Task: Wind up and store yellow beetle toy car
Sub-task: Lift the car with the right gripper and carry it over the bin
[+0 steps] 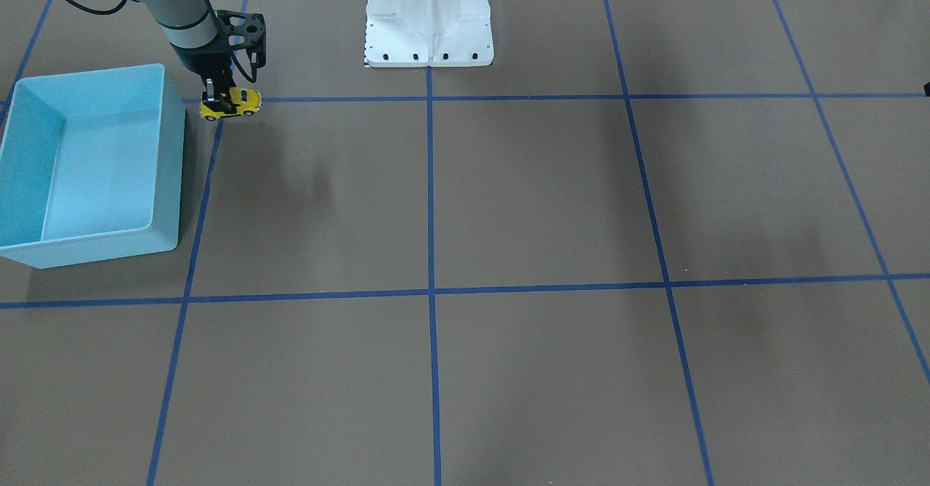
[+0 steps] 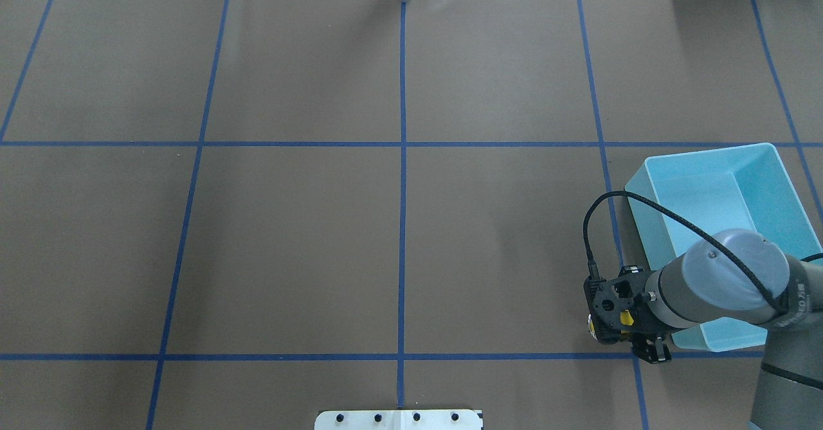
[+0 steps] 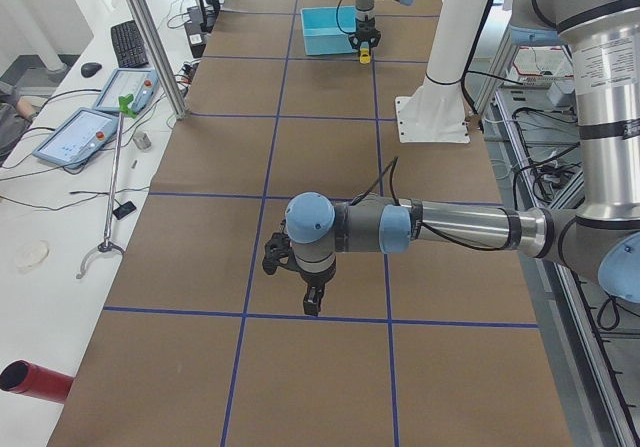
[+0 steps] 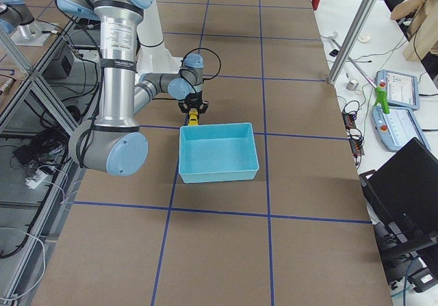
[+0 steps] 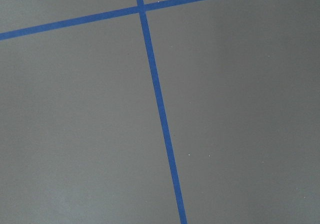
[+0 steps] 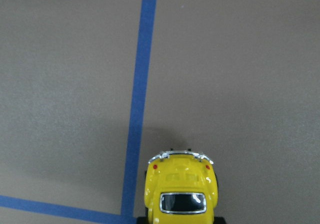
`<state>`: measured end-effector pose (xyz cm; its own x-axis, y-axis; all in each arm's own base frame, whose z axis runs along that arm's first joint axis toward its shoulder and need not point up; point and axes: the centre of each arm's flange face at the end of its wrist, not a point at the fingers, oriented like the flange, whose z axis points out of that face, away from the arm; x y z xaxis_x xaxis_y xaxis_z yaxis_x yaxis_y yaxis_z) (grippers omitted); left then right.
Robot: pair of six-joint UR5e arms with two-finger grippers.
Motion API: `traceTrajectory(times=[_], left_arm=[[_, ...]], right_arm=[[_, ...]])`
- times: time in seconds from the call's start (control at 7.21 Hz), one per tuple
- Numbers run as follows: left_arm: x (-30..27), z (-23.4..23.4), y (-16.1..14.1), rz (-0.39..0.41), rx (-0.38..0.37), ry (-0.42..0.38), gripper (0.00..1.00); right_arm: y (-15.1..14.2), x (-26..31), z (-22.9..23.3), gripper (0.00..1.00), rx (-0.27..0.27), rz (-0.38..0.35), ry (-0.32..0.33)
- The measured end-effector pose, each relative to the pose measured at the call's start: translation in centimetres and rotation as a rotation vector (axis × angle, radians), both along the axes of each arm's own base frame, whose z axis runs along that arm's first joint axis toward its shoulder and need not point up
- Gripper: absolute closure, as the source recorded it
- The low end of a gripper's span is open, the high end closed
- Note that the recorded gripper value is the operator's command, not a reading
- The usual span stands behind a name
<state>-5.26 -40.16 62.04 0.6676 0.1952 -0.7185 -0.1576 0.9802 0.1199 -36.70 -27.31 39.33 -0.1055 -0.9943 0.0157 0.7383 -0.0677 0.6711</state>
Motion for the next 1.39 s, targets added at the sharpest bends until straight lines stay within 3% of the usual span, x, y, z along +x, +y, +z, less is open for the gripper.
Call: traceTrajectory(times=[0.28, 0.56, 0.97, 1.39], left_arm=[[-0.2, 0.0, 0.0, -0.004, 0.001, 0.000, 0.00], [-0.3, -0.2, 0.1, -0.009, 0.003, 0.009, 0.00], [-1.6, 0.0, 1.6, -0.047, -0.011, 0.036, 0.00], [-2.6, 0.6, 2.0, -0.073, -0.023, 0.033, 0.00]], right_arm=[[-1.7, 2.8, -4.8, 1.00, -0.039, 0.022, -0.008], [-4.6, 6.8, -5.5, 1.00, 0.003, 0.010, 0.039], [-10.9, 13.1, 0.9, 1.00, 0.089, -0.075, 0.152], [-15.4, 14.1, 8.1, 1.00, 0.091, -0.121, 0.183]])
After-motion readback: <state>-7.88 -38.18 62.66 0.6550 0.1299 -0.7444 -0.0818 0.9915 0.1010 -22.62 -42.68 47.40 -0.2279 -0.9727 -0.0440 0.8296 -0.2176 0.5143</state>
